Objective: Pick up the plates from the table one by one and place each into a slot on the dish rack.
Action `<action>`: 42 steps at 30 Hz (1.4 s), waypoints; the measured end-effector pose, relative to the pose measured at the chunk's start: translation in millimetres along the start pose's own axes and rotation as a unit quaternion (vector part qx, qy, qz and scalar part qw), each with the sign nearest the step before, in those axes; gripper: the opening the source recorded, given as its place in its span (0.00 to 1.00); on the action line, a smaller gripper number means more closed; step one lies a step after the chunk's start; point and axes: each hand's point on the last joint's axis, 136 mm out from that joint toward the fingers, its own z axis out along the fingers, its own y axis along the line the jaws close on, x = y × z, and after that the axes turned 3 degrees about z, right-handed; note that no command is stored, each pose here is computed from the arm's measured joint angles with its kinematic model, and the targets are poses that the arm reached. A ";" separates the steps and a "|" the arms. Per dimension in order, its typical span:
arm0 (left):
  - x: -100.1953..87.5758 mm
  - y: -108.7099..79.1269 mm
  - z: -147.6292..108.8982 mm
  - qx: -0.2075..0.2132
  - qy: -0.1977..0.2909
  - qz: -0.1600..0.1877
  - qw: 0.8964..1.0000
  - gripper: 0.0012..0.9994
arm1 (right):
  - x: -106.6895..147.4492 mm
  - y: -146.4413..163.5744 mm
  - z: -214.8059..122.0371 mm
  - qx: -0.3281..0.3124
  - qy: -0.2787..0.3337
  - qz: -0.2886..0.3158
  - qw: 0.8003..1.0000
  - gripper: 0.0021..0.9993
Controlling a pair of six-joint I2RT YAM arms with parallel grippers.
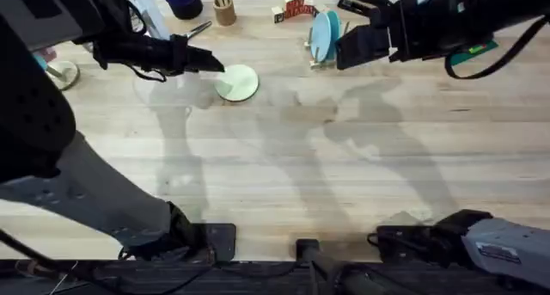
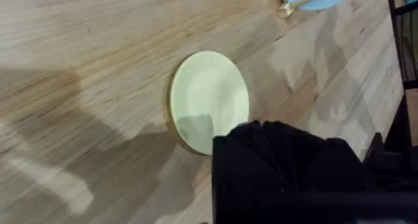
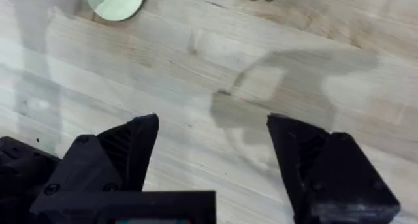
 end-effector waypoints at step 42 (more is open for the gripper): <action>22.0 39.3 29.7 0.038 0.007 -0.060 0.997 0.04 | 0.1 0.0 0.1 0.000 0.000 0.002 1.000 1.00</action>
